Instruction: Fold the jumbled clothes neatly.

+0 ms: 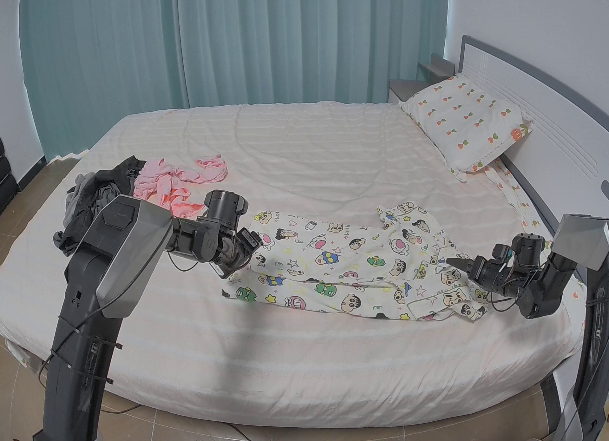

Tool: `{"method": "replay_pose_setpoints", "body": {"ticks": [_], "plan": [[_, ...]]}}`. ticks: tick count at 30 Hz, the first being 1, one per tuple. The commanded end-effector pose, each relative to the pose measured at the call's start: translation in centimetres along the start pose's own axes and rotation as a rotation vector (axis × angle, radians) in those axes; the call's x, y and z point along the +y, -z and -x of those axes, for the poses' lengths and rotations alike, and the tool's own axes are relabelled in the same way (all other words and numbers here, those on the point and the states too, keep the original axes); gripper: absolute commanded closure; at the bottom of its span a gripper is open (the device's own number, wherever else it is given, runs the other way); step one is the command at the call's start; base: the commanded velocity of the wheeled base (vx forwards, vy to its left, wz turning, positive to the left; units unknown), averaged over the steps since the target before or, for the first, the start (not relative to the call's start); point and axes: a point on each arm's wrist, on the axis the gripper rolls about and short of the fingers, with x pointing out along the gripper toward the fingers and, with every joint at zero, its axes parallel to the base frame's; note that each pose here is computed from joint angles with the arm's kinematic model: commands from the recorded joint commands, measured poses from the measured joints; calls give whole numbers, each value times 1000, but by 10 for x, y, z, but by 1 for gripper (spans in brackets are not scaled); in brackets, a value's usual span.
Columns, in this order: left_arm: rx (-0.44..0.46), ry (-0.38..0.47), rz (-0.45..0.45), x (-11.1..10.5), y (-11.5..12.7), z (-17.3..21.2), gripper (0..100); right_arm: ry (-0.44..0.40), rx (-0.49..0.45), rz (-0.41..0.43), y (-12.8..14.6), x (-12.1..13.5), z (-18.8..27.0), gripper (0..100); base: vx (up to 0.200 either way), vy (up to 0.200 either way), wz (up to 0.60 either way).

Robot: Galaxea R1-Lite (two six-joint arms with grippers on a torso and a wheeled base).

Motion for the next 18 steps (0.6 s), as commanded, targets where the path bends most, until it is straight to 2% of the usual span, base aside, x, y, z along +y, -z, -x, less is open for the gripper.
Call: {"method": "replay_pose_setpoints", "body": {"ticks": [1,5,7,10,11,14,18], "plan": [[-18,-2,24,2,-12,5,0,33,-23,-6,-5,-5,4,0,0,0,0],[-55,-4,86,9,-40,27,0,85,-79,-17,-19,-14,20,0,0,0,0],[-53,-8,89,10,-43,30,0,90,-86,-18,-21,-15,23,0,0,0,0],[46,62,117,21,-58,70,0,128,-135,-44,-33,-15,45,0,0,0,0],[92,103,122,23,-62,89,0,124,-148,-78,-36,-7,51,0,0,0,0],[186,157,130,31,-57,129,0,96,-180,-198,-39,23,66,0,0,0,0],[217,219,142,51,-46,166,0,100,-177,-319,-23,57,74,0,0,0,0]]}}
